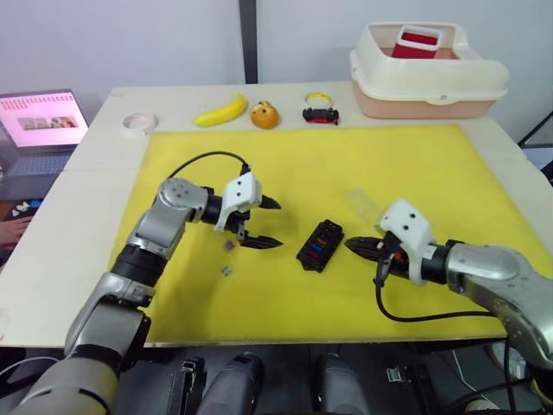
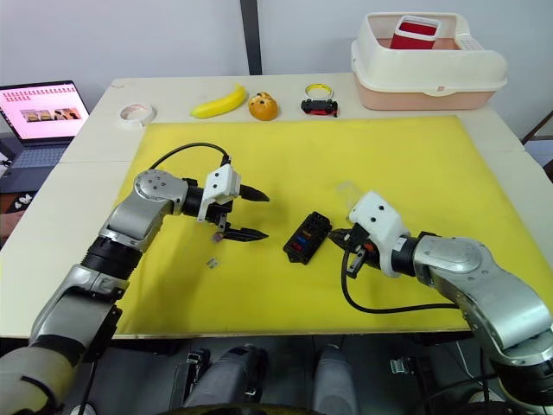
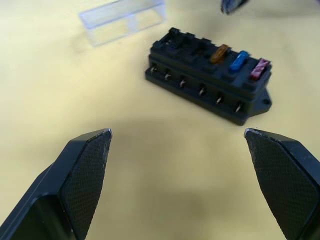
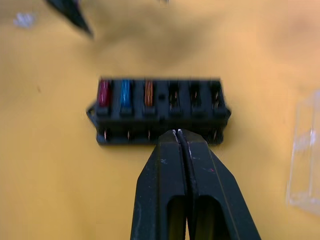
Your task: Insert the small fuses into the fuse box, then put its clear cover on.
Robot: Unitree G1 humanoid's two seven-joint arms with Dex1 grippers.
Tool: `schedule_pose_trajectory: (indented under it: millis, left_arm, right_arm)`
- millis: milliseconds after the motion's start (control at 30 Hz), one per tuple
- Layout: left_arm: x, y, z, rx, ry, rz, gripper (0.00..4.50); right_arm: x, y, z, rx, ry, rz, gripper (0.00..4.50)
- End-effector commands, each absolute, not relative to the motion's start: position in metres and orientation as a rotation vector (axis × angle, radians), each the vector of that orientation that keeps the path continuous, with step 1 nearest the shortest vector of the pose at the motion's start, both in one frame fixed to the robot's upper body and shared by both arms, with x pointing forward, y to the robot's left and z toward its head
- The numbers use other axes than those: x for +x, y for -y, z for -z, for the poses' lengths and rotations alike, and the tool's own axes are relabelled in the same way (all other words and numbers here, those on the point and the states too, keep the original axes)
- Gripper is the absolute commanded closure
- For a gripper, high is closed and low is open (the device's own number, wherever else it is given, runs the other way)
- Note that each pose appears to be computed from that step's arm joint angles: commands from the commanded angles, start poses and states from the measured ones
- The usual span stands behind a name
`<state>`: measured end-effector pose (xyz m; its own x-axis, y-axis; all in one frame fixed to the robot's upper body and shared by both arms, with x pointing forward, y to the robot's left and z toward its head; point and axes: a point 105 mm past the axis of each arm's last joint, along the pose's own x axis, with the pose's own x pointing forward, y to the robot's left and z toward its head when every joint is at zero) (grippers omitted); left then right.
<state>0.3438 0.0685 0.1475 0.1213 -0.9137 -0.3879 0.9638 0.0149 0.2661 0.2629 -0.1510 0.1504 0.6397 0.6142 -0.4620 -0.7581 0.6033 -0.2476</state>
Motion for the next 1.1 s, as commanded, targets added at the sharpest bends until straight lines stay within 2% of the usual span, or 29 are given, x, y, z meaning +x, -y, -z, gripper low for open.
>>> schedule_pose_trajectory:
  millis: [33,233,433,533,733,833,1000,1100]
  left_arm:
    - [0.348,-0.069,-0.158,0.552,-0.063,1.452,0.00]
    - [0.354,-0.072,-0.164,0.535,-0.046,1.424,0.00]
    - [0.353,-0.112,-0.191,0.444,-0.078,1.387,0.00]
    - [0.345,-0.147,-0.193,0.419,-0.167,1.367,0.00]
    - [0.331,-0.199,-0.186,0.361,-0.333,1.306,0.00]
    - [0.311,-0.206,-0.183,0.267,-0.402,1.345,0.00]
    - [0.263,-0.209,-0.172,0.088,-0.568,1.423,0.00]
    - [0.246,-0.209,-0.163,0.021,-0.635,1.435,0.00]
  right_arm:
    - [0.265,0.150,-0.156,-0.496,-0.307,-0.799,4.44]
    - [0.264,0.144,-0.157,-0.500,-0.299,-0.819,4.44]
    - [0.254,0.125,-0.197,-0.471,-0.202,-0.942,4.44]
    - [0.251,0.117,-0.217,-0.471,-0.162,-1.001,4.44]
    - [0.243,0.115,-0.230,-0.551,-0.162,-1.082,4.44]
    - [0.244,0.118,-0.232,-0.581,-0.166,-1.093,4.44]
    - [0.246,0.119,-0.231,-0.616,-0.168,-1.118,4.44]
    - [0.245,0.116,-0.233,-0.630,-0.160,-1.140,4.44]
